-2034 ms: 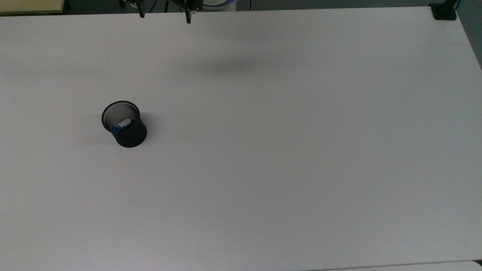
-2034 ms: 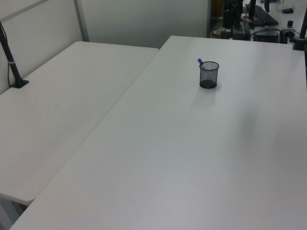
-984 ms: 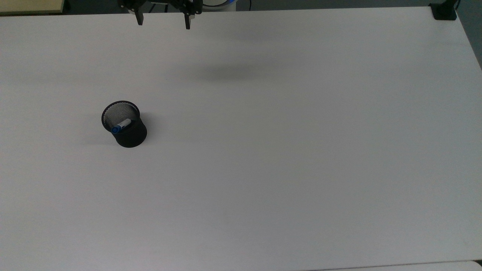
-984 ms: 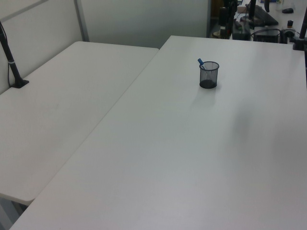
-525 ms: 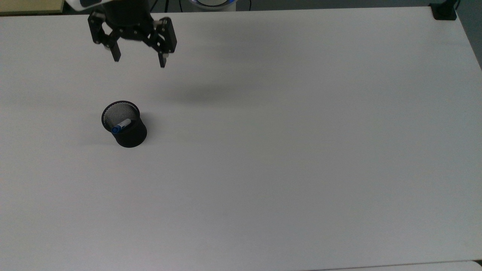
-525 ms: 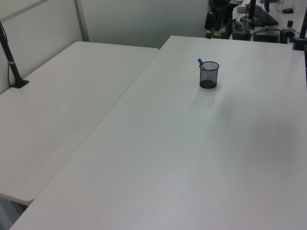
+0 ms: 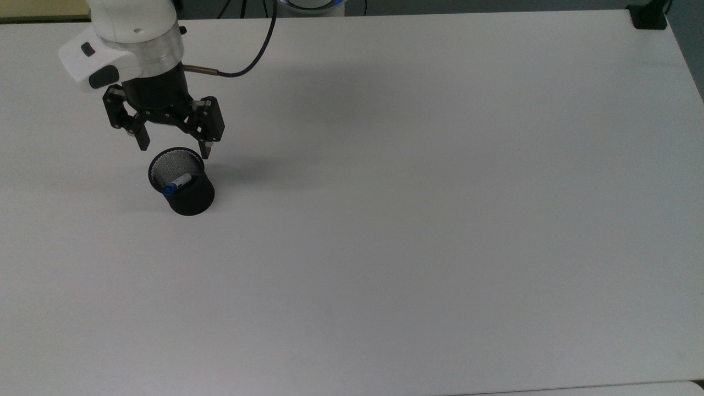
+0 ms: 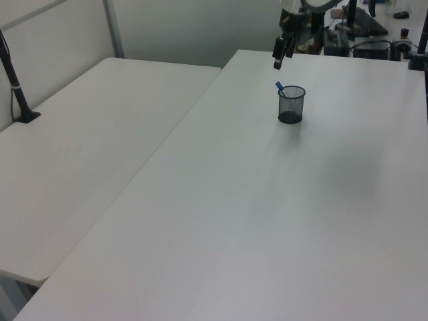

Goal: Remove the marker
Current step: 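Lower the open gripper over the marker in the pen cup, then close the gripper on the blue-capped marker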

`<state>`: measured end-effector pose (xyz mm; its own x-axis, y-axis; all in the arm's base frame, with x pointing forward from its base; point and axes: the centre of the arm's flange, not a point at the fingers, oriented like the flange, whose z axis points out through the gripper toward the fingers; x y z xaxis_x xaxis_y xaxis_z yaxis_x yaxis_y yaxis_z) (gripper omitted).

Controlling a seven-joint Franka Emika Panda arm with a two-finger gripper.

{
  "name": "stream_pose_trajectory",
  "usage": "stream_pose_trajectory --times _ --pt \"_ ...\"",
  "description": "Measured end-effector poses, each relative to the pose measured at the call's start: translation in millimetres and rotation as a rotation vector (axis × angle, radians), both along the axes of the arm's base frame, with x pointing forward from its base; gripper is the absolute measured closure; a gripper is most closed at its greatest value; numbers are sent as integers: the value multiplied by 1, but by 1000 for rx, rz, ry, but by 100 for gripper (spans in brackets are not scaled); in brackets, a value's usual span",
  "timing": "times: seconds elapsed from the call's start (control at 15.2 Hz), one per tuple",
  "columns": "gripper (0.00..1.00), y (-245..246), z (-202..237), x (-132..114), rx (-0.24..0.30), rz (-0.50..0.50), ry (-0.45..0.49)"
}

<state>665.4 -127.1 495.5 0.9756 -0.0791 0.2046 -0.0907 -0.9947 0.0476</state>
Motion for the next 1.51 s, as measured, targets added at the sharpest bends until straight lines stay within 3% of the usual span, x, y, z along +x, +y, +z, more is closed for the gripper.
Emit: stream_pose_trajectory --times 0.39,0.79,0.92,1.31,1.51 --pt "6 -24 -28 3 -30 64 39" --pt "16 -29 -59 19 -59 75 2" --pt "25 -29 -64 22 -63 78 -12" --pt "32 -22 -82 28 -62 90 -5" --pt "59 -22 -82 28 -62 91 -6"
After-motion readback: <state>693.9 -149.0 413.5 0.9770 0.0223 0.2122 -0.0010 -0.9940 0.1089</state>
